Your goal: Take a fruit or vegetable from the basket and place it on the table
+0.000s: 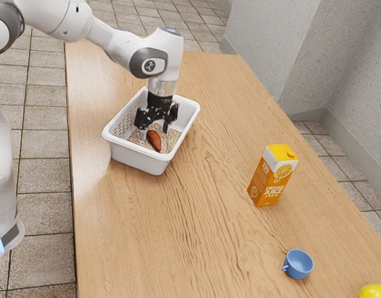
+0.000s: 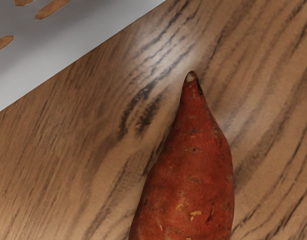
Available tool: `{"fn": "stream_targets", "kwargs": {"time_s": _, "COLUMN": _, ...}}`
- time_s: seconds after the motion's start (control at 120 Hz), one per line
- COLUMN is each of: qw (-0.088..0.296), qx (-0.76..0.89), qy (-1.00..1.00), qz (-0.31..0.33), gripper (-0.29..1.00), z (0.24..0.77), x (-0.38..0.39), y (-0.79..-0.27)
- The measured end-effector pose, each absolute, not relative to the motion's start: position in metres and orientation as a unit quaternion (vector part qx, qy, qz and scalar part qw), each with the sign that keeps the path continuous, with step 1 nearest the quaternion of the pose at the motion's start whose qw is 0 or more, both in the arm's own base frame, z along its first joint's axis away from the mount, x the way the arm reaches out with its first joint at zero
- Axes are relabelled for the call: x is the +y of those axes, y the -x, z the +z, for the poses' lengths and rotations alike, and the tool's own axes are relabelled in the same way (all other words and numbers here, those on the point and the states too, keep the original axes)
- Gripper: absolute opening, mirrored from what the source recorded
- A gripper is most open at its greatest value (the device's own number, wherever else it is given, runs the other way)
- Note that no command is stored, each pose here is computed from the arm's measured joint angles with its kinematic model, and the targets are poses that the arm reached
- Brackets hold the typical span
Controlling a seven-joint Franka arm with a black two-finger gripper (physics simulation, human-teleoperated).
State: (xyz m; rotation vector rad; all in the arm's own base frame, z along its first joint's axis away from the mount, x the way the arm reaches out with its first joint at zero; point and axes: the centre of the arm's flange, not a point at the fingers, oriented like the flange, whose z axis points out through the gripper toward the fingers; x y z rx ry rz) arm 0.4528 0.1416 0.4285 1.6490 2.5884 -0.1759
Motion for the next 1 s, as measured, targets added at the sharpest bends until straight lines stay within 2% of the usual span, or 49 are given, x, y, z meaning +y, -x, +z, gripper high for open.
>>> {"fn": "stream_targets", "kwargs": {"time_s": 0.717, "qw": 0.028, "qx": 0.821, "qy": -0.567, "qz": -0.054, "gripper": 0.7, "z": 0.399, "x": 0.146, "y": -0.47}}
{"fn": "stream_targets", "kwargs": {"time_s": 0.783, "qw": 0.029, "qx": 0.821, "qy": -0.568, "qz": -0.054, "gripper": 0.65, "z": 0.399, "x": 0.146, "y": -0.47}}
{"fn": "stream_targets", "kwargs": {"time_s": 0.85, "qw": 0.029, "qx": 0.821, "qy": -0.568, "qz": -0.055, "gripper": 0.54, "z": 0.399, "x": 0.146, "y": -0.47}}
{"fn": "stream_targets", "kwargs": {"time_s": 0.967, "qw": 0.03, "qx": 0.822, "qy": -0.566, "qz": -0.057, "gripper": 0.5, "z": 0.399, "x": 0.146, "y": -0.47}}
{"fn": "stream_targets", "kwargs": {"time_s": 1.0, "qw": 0.03, "qx": 0.821, "qy": -0.567, "qz": -0.057, "gripper": 0.46, "z": 0.401, "x": 0.145, "y": -0.47}}
